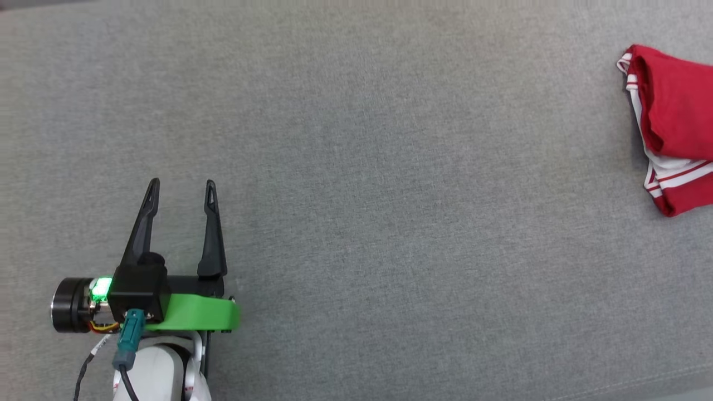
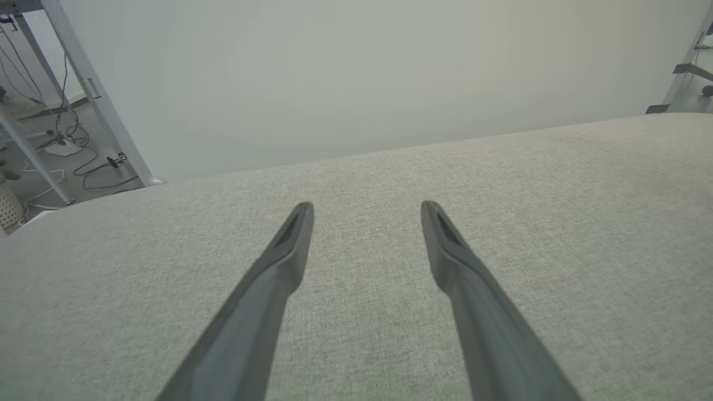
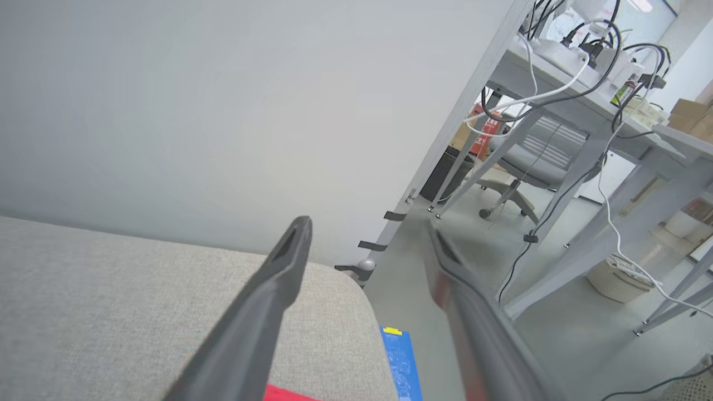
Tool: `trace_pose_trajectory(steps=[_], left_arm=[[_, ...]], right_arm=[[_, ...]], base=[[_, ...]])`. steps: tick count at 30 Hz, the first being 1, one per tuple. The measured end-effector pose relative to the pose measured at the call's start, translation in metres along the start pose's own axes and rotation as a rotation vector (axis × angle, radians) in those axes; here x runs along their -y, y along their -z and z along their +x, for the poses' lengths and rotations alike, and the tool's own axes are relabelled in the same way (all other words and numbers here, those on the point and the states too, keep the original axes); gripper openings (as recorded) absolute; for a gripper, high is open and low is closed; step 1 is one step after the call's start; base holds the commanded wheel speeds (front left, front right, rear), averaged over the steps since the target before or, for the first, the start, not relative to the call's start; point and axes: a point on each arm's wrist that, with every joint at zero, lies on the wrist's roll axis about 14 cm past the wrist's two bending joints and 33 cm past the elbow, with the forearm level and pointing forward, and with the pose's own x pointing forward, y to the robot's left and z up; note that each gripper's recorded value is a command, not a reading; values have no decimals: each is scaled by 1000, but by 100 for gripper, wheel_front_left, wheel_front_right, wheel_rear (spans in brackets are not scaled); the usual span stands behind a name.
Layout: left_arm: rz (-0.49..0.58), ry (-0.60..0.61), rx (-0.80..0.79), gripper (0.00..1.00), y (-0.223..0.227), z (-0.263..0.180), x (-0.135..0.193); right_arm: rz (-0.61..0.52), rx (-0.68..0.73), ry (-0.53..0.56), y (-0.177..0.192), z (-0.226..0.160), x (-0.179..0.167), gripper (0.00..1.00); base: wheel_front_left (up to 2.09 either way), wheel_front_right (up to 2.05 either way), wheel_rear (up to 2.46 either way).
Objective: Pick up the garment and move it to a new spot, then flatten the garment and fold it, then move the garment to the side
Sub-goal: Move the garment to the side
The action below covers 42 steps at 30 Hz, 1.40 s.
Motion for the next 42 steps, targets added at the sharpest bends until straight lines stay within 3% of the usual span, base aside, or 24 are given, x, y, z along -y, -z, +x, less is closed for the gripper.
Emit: trace_pose_trajectory(steps=[6, 13, 20, 26, 33, 42], left_arm=[[-17, -53, 24, 100, -20, -19, -9], [-11, -121, 43, 100, -37, -45, -26], [-8, -186, 72, 100, -54, -69, -42], [-9, -218, 78, 100, -60, -88, -49], [-12, -241, 78, 100, -62, -109, -52], [-30, -235, 83, 100, -64, -122, -48]], right_arm=[[92, 280, -35, -76, -19, -39, 100], [242, 405, -109, -105, -60, -100, 100], [363, 389, -234, -107, -96, -164, 100], [459, 295, -303, -87, -127, -202, 100], [528, 168, -307, -52, -163, -216, 100], [540, 102, -292, -32, -192, -212, 100]], base=[[0, 0, 0], [0, 0, 0], [0, 0, 0], [0, 0, 0], [0, 0, 0], [0, 0, 0]])
